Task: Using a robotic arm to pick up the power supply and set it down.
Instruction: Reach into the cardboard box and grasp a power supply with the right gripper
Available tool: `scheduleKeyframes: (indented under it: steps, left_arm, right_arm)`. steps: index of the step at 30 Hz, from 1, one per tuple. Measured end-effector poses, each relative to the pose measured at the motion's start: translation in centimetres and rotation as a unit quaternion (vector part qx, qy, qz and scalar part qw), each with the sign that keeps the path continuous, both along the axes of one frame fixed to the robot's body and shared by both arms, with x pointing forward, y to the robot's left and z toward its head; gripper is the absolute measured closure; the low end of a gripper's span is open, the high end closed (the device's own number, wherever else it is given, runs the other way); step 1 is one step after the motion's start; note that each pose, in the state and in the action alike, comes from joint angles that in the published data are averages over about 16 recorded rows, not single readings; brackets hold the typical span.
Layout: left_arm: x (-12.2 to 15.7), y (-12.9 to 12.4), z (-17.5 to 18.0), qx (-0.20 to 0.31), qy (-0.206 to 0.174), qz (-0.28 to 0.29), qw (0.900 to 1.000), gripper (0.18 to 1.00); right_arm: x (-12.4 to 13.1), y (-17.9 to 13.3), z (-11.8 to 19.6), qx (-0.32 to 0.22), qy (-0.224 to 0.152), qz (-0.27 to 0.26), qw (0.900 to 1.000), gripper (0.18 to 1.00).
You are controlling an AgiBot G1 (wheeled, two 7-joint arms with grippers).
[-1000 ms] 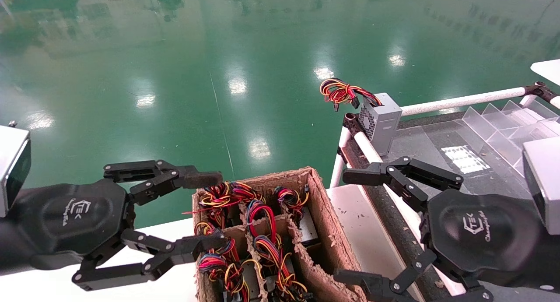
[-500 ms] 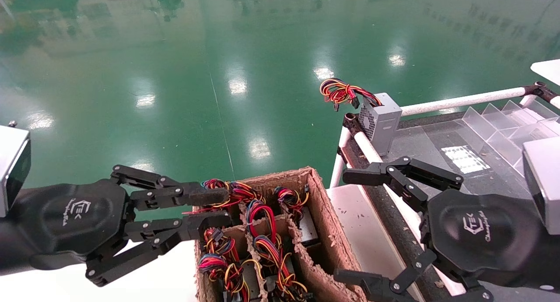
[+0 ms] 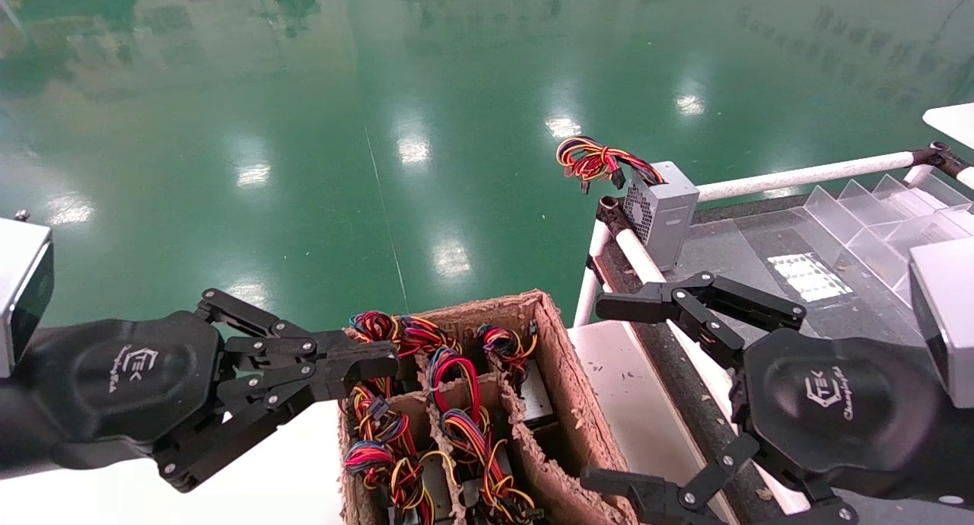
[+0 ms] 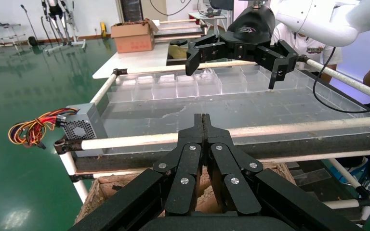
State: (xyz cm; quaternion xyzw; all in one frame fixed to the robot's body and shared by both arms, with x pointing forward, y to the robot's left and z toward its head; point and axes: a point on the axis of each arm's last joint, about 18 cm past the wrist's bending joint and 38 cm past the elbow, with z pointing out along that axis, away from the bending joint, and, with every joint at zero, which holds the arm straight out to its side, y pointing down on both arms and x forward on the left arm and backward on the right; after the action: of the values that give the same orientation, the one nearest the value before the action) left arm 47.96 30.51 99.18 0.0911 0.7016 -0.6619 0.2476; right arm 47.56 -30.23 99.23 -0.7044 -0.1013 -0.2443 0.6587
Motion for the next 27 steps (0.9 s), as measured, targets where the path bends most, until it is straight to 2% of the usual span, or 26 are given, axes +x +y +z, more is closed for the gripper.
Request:
scheduleKeyframes:
  steps: [6, 12, 20, 27]
  left_arm:
    - [0.0, 0.0, 0.0, 0.0, 0.0, 0.0, 1.0, 0.979]
    - [0.0, 0.0, 0.0, 0.0, 0.0, 0.0, 1.0, 0.951]
    - [0.0, 0.0, 0.0, 0.0, 0.0, 0.0, 1.0, 0.849]
    - [0.0, 0.0, 0.0, 0.0, 0.0, 0.0, 1.0, 0.711]
  right_arm:
    - [0.0, 0.0, 0.0, 0.0, 0.0, 0.0, 1.0, 0.178]
    - [0.3, -0.2, -0.2, -0.001, 0.003, -0.007, 1.0, 0.178]
    - [2.2, -0.5, -0.9, -0.011, 0.024, -0.04, 0.999, 0.178]
    - [5.6, 0.0, -1.9, -0.041, 0.057, -0.083, 0.994, 0.178]
